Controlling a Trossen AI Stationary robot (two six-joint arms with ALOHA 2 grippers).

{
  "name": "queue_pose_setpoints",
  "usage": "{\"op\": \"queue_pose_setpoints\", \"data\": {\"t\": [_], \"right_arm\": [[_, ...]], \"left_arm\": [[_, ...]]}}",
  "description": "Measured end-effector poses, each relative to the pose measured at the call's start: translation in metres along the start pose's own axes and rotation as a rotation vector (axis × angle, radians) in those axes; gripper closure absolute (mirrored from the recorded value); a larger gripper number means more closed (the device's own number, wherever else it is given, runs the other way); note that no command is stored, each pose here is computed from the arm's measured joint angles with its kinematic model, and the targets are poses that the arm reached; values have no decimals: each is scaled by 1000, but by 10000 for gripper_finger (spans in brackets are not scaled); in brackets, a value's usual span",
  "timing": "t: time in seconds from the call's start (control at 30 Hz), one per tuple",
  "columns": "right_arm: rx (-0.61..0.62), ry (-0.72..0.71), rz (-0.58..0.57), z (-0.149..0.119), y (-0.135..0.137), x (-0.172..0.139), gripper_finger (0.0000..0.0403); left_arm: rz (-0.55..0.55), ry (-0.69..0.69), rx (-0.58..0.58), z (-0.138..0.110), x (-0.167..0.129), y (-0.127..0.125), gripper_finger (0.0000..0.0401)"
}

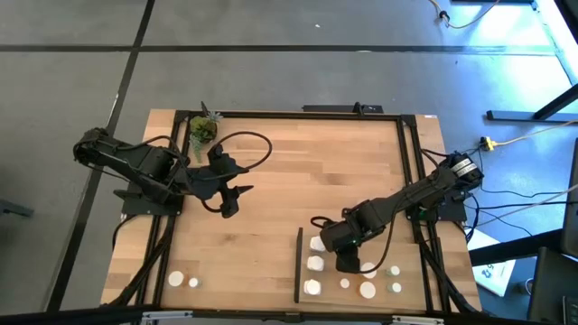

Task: Pick and place medicine bottles onto shelf by color
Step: Put the top pink pill bottle on the shelf

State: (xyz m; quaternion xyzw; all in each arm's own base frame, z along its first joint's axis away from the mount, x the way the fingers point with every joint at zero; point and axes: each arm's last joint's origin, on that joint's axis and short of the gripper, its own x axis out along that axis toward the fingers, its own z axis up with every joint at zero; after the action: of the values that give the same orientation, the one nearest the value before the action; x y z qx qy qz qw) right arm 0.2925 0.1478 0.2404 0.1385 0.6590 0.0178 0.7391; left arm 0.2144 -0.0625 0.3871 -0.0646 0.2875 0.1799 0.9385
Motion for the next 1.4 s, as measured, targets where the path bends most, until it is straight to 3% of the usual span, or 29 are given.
{"op": "queue_pose_setpoints", "data": {"t": [0.43, 1.4], "right_arm": [[-18, 24, -25, 4, 0, 14, 282], [11, 13, -14, 5, 1, 14, 269]], "left_arm": [[0, -1, -1, 0, 0, 0, 191], [0, -1, 24, 0, 0, 0, 191]]}}
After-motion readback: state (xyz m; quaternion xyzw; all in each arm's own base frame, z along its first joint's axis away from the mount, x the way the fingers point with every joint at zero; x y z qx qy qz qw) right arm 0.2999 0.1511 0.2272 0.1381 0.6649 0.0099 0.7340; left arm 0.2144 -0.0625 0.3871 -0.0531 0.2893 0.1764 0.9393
